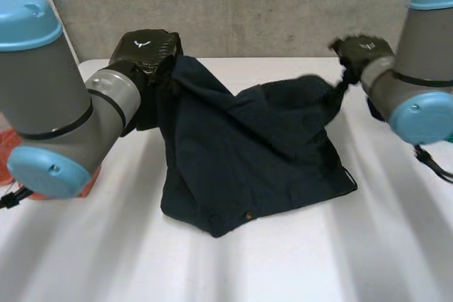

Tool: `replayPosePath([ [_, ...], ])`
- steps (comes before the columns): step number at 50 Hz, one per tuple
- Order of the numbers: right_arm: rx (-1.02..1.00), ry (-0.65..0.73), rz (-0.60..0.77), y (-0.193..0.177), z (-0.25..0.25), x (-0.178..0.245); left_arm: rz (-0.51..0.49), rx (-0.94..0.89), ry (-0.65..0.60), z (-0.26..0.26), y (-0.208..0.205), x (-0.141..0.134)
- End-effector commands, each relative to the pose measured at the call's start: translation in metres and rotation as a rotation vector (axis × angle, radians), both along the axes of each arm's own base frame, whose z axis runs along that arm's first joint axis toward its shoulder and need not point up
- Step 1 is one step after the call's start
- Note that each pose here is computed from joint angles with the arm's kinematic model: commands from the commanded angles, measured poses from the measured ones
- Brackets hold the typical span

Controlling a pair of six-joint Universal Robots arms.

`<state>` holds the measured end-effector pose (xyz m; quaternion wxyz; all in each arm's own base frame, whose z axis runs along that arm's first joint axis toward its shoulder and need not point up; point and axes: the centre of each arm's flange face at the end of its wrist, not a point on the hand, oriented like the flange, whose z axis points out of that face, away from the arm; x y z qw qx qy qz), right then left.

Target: Fold the laundry.

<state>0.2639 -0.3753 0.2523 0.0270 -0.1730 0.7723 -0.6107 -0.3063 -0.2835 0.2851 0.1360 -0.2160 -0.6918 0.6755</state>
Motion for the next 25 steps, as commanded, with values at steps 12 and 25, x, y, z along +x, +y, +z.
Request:
replayPosePath([
  [12,0.392,-0.129,-0.114,0.049,-0.097,-0.035,-0.024,-0.009,0.016,0.013,-0.003,-0.007],
  [25,0.322,-0.077,-0.080,0.060,-0.134,-0.002,-0.032,-0.046,0.047,0.032,0.004,-0.006],
])
